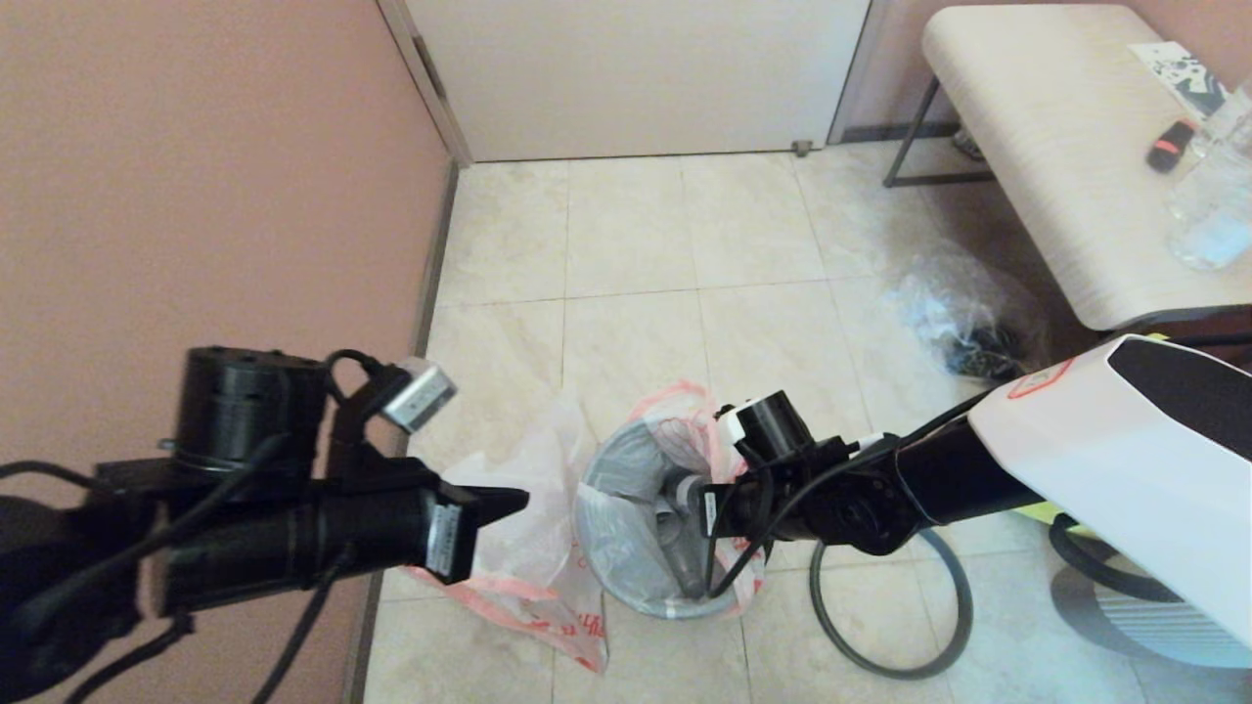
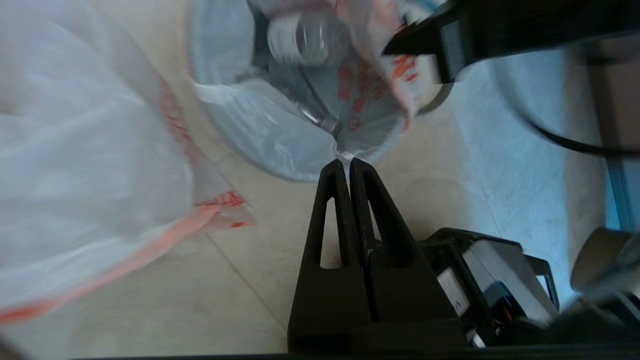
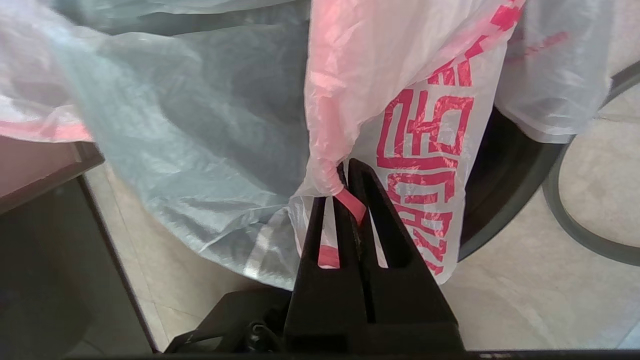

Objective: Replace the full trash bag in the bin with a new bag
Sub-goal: Place the trash bag on the floor

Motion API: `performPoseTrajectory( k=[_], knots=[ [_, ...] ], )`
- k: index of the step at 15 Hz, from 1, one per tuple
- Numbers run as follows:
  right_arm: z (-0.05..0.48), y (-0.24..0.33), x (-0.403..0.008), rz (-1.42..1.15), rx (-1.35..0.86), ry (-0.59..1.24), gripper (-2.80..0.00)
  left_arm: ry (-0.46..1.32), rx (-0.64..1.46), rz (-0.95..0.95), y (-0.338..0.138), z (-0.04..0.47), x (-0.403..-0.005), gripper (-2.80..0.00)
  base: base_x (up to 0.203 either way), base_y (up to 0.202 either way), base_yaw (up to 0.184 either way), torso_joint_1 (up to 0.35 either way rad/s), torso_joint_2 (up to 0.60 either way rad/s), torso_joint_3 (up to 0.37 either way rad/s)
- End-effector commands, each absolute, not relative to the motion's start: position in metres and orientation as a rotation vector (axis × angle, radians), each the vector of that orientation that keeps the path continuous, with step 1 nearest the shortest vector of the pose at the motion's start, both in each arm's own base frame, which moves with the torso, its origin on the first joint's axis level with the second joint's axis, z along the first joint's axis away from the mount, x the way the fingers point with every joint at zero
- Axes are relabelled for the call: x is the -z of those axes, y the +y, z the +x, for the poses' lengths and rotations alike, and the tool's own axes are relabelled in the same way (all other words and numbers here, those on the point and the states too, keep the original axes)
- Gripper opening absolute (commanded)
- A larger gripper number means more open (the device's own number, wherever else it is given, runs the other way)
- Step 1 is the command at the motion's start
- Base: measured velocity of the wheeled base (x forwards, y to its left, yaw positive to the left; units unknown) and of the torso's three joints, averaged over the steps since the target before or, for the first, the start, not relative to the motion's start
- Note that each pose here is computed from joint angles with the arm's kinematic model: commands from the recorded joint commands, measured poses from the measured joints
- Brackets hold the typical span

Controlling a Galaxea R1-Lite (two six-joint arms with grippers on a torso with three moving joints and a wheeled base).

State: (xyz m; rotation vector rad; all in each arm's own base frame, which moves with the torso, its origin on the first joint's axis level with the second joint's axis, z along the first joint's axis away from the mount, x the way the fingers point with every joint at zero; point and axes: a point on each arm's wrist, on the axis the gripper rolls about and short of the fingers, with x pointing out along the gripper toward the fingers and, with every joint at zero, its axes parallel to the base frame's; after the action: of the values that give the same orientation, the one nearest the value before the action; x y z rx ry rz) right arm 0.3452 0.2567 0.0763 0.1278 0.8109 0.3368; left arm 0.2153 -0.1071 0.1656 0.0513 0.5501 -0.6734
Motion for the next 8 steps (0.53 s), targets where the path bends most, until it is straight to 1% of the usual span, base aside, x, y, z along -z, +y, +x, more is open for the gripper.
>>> performPoseTrajectory(
  k=[1, 2, 4, 6, 8],
  knots=[
    [0.348, 0.255, -0.072, 0.129, -0.327, 0.819, -2.8, 0.722, 0.664, 0.061, -0.126, 0.253, -0.111, -0.58, 0.0, 0.0, 0.0, 0.0, 0.0, 0.0],
    [0.348, 0.254, -0.071, 0.13, -0.325, 0.819, -2.8, 0.746, 0.653, 0.052, -0.129, 0.267, -0.1, 0.0, 0.0, 0.0, 0.0, 0.0, 0.0, 0.0],
    [0.348, 0.256, -0.071, 0.124, -0.331, 0.82, -2.8, 0.759, 0.632, 0.024, -0.127, 0.297, -0.081, 0.0, 0.0, 0.0, 0.0, 0.0, 0.0, 0.0],
    [0.349, 0.255, -0.067, 0.111, -0.331, 0.827, -2.8, 0.674, 0.652, -0.024, -0.117, 0.327, -0.078, 0.0, 0.0, 0.0, 0.0, 0.0, 0.0, 0.0],
    [0.348, 0.257, -0.067, 0.11, -0.335, 0.824, -2.8, 0.68, 0.643, -0.029, -0.115, 0.336, -0.07, 0.0, 0.0, 0.0, 0.0, 0.0, 0.0, 0.0]
  ],
)
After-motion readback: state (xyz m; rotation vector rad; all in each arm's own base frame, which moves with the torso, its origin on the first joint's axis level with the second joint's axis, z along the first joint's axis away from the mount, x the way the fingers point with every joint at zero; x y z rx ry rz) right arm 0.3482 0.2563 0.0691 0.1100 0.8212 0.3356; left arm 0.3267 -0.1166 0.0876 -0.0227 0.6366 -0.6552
